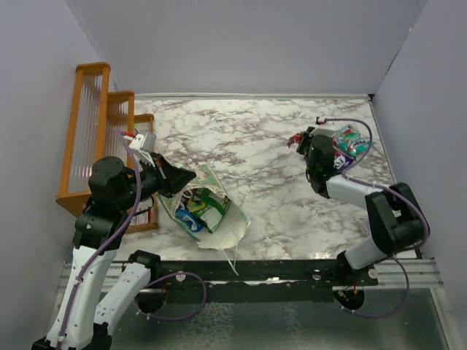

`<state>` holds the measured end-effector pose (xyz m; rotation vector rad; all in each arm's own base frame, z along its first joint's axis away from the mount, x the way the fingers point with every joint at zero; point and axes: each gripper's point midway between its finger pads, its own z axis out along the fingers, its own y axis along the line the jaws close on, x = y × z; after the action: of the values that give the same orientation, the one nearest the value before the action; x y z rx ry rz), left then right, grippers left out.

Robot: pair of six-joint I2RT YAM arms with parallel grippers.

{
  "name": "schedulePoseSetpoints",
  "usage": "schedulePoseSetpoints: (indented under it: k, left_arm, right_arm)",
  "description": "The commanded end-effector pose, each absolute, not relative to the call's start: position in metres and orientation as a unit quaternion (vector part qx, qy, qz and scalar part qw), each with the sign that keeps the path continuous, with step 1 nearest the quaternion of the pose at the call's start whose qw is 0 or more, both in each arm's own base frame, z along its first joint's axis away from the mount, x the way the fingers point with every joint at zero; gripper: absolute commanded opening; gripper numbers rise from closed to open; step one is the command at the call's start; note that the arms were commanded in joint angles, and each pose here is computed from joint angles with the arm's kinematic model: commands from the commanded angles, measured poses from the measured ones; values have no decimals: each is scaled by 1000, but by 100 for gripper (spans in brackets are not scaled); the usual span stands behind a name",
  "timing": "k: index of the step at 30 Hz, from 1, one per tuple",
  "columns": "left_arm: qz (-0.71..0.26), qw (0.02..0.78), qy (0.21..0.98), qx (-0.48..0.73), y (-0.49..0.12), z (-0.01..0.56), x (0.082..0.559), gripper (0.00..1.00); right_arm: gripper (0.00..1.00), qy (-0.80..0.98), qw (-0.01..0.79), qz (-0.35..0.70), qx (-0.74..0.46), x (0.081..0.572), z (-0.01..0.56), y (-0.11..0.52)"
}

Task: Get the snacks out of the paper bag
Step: Place the snack at the center of the board.

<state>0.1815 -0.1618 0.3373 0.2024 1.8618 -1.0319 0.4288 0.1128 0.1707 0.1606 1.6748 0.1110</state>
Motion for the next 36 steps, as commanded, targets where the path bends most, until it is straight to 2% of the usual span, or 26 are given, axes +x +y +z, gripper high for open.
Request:
schedulePoseSetpoints:
  k: [1,6,12,18,22,25,27,28,29,31,36]
  left_arm:
    - [-419,497,755,92,-161,346,182,0]
    - [-422,495,754,90,-161,346,180,0]
    - [-436,489,751,81,-163,342,179,0]
    - [-436,492,749,80,-163,345,178,0]
    - [-437,494,748,80,-162,349,176,0]
    - [-438,498,744,78,-161,350,174,0]
    - [-442,497,743,77,-162,348,175,0]
    - [-444,496,742,78,-163,348,175,0]
    - [-446,494,742,79,-164,347,175,0]
    - [-450,491,742,82,-166,348,175,0]
    - [-452,495,738,83,-166,351,174,0]
  right_arm:
    - [1,732,664,119,95,486,166,108]
    - [2,710,674,152,135,546,161,69]
    - [1,704,697,93,98,596,145,42]
    - [2,715,682,104,115,624,107,19]
    - [2,733,660,86,141,625,82,-2]
    - [15,742,645,74,165,611,70,-14]
    - [32,749,637,76,166,603,75,-15]
    - [44,754,629,74,172,597,76,-16]
    - [50,753,628,75,181,590,83,-17]
    - [57,744,635,74,193,569,98,-19]
    - [61,721,652,99,211,526,150,-16]
